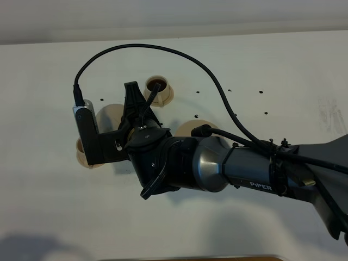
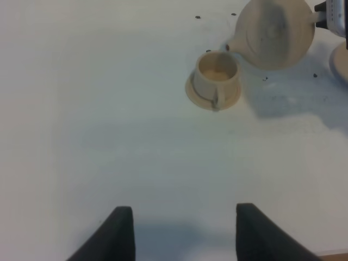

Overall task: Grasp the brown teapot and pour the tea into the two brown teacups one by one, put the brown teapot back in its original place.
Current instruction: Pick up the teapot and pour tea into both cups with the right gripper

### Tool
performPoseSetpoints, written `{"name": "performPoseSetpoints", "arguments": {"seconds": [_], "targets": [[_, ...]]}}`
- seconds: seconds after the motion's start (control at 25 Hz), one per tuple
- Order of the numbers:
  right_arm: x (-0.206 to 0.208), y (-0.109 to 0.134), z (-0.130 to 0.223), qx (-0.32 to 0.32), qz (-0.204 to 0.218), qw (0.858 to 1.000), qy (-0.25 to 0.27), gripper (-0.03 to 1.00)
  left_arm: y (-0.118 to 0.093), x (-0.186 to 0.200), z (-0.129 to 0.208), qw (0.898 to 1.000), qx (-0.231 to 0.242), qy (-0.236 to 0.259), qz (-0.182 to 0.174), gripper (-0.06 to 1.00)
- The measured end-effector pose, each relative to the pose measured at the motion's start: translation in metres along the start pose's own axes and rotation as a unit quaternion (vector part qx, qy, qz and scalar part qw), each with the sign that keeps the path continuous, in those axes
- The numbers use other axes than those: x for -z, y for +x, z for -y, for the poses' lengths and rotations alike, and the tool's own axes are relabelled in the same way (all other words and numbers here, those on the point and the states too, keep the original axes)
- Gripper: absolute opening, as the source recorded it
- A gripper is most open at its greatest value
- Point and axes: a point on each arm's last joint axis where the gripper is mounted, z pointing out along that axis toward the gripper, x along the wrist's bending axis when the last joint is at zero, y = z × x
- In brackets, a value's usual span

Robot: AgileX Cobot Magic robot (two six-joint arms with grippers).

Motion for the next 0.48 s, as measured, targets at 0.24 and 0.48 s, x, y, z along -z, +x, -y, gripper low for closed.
{"name": "performPoseSetpoints", "arguments": {"seconds": [0.24,0.48], "targets": [[0.0004,-0.0011,-0.0009,0.014,0.008,1.000,-0.002,0.09,0.0000,0.0000,0.0000,1.000,0.000,0.000,0.000,0.49],[0.0006,-0.0024,-0.0015,0.026,0.016,1.000,-0.003,0.09,0.0000,0.0000,0.0000,1.000,0.000,0.000,0.000,0.49]]}}
